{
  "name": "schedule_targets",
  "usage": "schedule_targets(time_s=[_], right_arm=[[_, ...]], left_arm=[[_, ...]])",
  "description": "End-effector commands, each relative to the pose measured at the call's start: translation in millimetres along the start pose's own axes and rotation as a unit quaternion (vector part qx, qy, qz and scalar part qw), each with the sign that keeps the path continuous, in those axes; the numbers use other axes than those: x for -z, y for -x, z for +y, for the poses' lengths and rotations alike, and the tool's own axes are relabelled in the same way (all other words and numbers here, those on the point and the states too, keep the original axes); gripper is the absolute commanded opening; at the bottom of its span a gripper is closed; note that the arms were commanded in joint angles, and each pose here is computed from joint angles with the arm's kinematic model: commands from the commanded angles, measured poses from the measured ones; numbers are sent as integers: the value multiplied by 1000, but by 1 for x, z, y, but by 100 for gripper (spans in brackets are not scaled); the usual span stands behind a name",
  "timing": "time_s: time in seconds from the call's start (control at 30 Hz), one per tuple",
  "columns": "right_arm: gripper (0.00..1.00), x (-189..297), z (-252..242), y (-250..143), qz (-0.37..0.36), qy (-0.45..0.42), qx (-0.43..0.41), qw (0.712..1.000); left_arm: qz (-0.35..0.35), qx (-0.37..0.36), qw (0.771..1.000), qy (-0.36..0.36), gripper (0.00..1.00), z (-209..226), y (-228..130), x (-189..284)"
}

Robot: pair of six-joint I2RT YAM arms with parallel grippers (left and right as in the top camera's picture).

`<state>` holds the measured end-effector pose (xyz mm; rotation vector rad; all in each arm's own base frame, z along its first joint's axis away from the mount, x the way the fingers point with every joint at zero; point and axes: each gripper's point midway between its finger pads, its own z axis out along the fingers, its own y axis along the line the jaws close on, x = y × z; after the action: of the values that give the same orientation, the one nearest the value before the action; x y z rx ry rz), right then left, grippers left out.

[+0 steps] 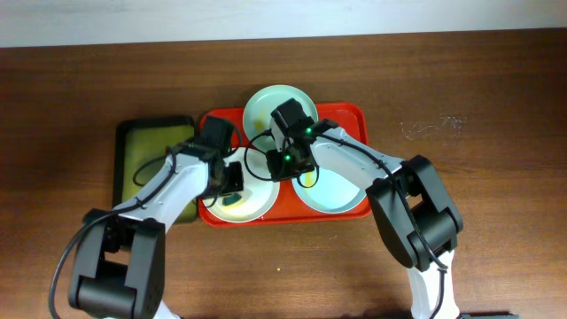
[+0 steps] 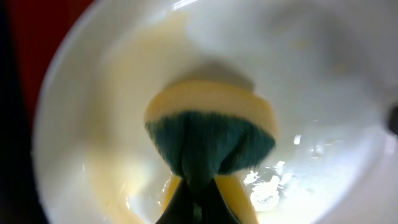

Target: Clean dirty plates on tray and stack at the side

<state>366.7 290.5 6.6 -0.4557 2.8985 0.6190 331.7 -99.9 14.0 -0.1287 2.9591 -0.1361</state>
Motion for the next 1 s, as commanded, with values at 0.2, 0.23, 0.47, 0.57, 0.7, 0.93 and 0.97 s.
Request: schedule_targets(time_s=[0.2,0.23,0.47,0.57,0.7,0.93,0.97], right_arm=[[4,-6,-7,-9,14,-14,-3,1000],[4,-6,-7,-9,14,-14,-3,1000],[4,-6,-7,-9,13,-14,-3,1000],[4,-6,-7,-9,13,-14,-3,1000],[4,-6,-7,-9,13,-14,-3,1000],[4,-6,-8,-10,16,-15,-3,1000],[4,-6,-8,-11,17,-15,-4,1000]], left_arm=[[-74,33,976,204,0,77,8,13],[-91,35,971,218,0,80,16,24],[-107,38,993,31,0,12,38,40],[-83,30,995,-44,0,-16,34,32],[-59,17,996,-70,0,-34,28,9],[-45,39,998,-9,0,-16,25,-28],[-52,40,998,21,0,-6,26,-27]])
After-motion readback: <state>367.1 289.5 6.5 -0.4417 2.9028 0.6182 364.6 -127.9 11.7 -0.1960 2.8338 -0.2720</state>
